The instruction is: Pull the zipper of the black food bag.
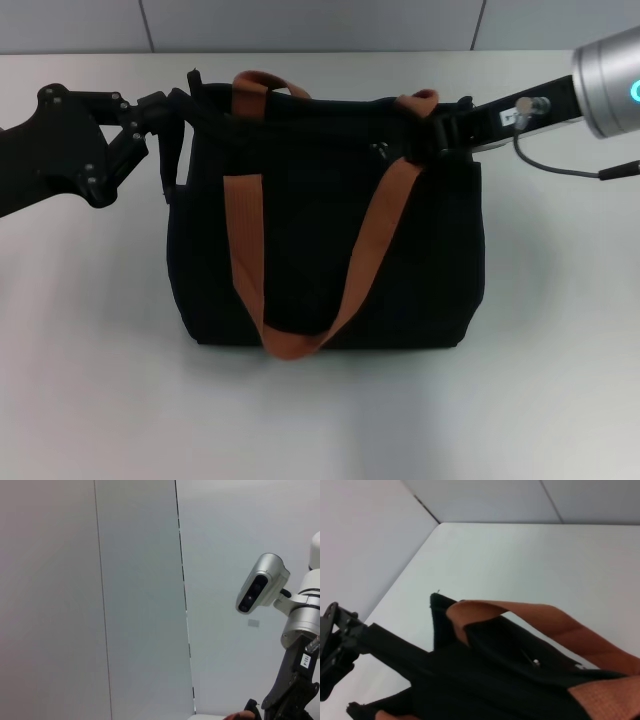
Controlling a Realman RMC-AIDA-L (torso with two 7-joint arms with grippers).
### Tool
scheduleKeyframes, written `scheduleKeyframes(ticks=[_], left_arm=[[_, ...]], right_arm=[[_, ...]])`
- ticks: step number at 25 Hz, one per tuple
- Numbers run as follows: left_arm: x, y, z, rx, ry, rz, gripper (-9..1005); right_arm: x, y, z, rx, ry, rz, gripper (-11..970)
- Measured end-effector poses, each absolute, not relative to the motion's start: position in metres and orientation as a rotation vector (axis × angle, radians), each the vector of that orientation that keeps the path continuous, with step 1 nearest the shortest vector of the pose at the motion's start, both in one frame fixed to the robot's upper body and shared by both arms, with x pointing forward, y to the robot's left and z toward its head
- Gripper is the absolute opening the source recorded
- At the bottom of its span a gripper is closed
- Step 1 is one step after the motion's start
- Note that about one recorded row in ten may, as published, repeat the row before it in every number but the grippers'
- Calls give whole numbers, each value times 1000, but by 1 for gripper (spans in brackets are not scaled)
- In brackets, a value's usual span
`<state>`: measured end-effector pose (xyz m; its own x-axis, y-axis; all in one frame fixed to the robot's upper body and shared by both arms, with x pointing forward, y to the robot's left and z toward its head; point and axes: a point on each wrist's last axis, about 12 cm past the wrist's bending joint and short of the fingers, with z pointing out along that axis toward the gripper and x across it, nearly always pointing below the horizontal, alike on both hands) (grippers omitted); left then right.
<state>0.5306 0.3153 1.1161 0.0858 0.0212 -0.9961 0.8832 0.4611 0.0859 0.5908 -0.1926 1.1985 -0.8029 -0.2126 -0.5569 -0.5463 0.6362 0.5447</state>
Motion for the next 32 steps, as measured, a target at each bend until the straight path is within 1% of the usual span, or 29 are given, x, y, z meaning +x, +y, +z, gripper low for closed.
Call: scheduleKeyframes(ticks=[7, 14, 21, 23, 26, 27, 28, 29, 30, 32], left_arm=[[532, 317, 1117, 891, 1334, -779, 126], [533, 316, 1117, 892, 1332, -777, 129], [533, 316, 1118, 892, 1332, -774, 132], [534, 316, 1117, 888, 1338, -772, 132], [534, 316, 1117, 884, 1343, -769, 134], [534, 316, 1116, 882, 1344, -769, 134], [534, 316, 1116, 880, 1345, -769, 134], [533, 316, 1116, 877, 1343, -769, 135], [533, 316, 1116, 877, 1343, -769, 135], [532, 316, 1114, 865, 1344, -771, 136]], right_arm=[[586, -211, 1199, -532, 2406, 993, -2], [585, -217, 1199, -521, 2382, 1011, -1], [584, -226, 1200, -591, 2260, 1089, -1], [579, -240, 1195, -595, 2098, 1194, -1], [578, -244, 1194, -595, 2045, 1218, 65], [576, -252, 1192, -594, 1945, 1275, 87], [576, -252, 1192, -594, 1945, 1275, 109], [571, -263, 1190, -599, 1812, 1346, 131], [571, -263, 1190, -599, 1812, 1346, 169], [562, -280, 1182, -634, 1623, 1393, 246]])
